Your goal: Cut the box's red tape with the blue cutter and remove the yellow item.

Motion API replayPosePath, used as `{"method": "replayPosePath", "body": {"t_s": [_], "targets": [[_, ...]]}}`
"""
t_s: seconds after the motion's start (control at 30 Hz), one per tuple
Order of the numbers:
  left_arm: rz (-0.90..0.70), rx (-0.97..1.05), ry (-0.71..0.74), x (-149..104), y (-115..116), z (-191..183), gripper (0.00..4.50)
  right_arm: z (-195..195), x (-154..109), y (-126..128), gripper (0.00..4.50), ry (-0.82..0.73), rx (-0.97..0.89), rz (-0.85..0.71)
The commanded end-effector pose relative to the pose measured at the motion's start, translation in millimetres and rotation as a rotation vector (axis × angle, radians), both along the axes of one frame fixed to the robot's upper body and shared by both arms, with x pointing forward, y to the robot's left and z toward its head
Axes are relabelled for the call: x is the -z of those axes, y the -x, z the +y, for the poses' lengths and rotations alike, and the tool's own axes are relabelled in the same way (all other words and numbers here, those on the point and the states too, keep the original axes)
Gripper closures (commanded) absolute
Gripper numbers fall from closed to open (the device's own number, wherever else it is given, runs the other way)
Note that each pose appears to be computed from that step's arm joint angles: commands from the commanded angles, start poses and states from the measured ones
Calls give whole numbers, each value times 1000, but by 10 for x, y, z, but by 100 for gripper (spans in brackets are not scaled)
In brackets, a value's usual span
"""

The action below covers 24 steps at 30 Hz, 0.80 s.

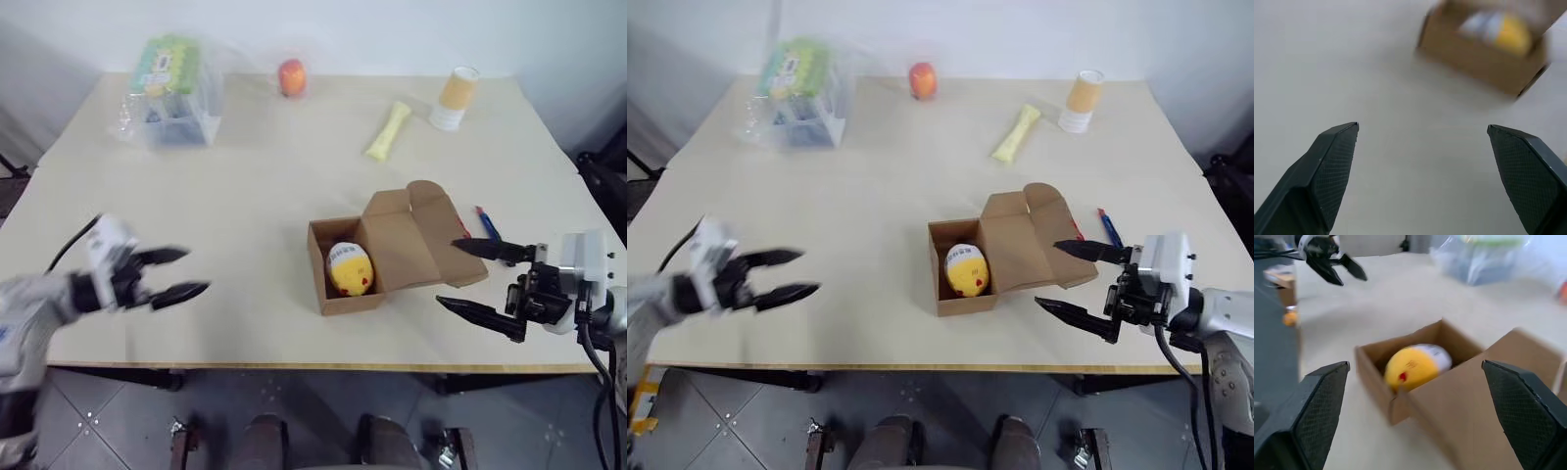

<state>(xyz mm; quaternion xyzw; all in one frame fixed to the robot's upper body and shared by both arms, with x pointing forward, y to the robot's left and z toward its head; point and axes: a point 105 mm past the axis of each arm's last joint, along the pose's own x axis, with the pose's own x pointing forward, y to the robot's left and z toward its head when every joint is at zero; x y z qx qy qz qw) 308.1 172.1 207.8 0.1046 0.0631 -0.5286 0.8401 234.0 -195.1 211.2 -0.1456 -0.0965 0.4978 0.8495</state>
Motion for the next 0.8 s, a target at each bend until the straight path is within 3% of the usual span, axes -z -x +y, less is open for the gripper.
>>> {"method": "replayPosePath", "body": {"t_s": [0.03,0.13,0.3,0.57,0.67,0.8], "targets": [[48,185,-165,-2,-90,-601,3,-73,-94,124,0,22,38,-41],[-8,331,-365,24,-161,-939,3,-115,-111,247,0,69,30,-25],[-81,426,-476,70,-387,-1507,3,-113,-150,427,0,88,47,-6],[-104,510,-627,295,-454,-1801,3,-18,-74,530,0,30,146,5],[-124,523,-631,248,-473,-1836,60,-8,-101,527,0,11,164,17],[-134,544,-578,154,-477,-1877,173,-29,-125,500,0,2,183,17]]}}
